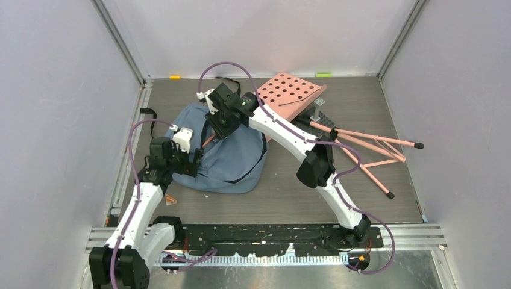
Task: Pack the student bag
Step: Place the stationery in the student bag.
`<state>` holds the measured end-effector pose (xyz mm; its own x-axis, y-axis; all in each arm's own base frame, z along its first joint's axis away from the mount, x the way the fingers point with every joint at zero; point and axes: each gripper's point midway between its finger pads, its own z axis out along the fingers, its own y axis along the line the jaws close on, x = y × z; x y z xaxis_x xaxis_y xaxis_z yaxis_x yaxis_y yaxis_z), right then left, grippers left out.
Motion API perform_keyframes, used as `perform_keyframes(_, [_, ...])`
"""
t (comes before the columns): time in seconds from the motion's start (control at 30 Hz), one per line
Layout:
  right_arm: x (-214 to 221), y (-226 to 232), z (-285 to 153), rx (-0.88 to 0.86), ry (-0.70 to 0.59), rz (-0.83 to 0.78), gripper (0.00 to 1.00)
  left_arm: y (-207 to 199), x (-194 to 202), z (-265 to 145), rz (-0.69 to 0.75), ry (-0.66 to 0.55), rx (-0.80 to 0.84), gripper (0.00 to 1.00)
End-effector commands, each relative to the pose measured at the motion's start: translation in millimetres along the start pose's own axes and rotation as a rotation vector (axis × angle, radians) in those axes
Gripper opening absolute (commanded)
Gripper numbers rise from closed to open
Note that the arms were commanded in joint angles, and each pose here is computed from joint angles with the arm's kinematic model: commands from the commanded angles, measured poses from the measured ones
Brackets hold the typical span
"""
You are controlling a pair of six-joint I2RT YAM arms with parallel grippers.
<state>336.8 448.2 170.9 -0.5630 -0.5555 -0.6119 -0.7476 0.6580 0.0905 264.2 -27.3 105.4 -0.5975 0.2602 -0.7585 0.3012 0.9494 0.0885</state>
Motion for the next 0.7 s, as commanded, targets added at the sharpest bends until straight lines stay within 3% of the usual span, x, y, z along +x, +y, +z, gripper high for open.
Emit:
perform_keyframes(0.0, [-31.8, 1.7, -9.4, -0.018, -0.106, -0.015, 0.05, -8.0, -19.5, -0.9, 0.033, -0.086, 0.053, 0.91])
perform_keyframes(0.23, [-41.5, 4.0, 4.4, -0.028, -0.144, 0.009, 0.2, -13.9, -20.3, -0.8, 0.032, -0.083, 0.089, 0.73])
perform_keyframes(0.3, [-46.0, 6.0, 2.9, -0.041, -0.16, 0.014, 0.28, -18.9, -21.7, -0.2, 0.031, -0.086, 0.118, 0.71])
perform_keyframes(0.33, [-49.0, 8.9, 1.4, -0.055, -0.171, 0.014, 0.37, -20.4, -22.3, 0.1, 0.03, -0.087, 0.128, 0.7])
perform_keyframes(0.47, [-59.1, 13.3, -8.7, -0.081, -0.207, 0.022, 0.51, -26.4, -20.9, 1.2, 0.032, -0.082, 0.165, 0.67])
perform_keyframes(0.57, [-65.3, 14.6, -20.2, -0.085, -0.23, 0.022, 0.56, -26.8, -18.2, 3.2, 0.042, -0.08, 0.168, 0.64])
perform_keyframes(0.67, [-70.1, 13.7, -33.6, -0.077, -0.253, 0.021, 0.58, -29.7, -16.1, 5.4, 0.053, -0.081, 0.185, 0.5])
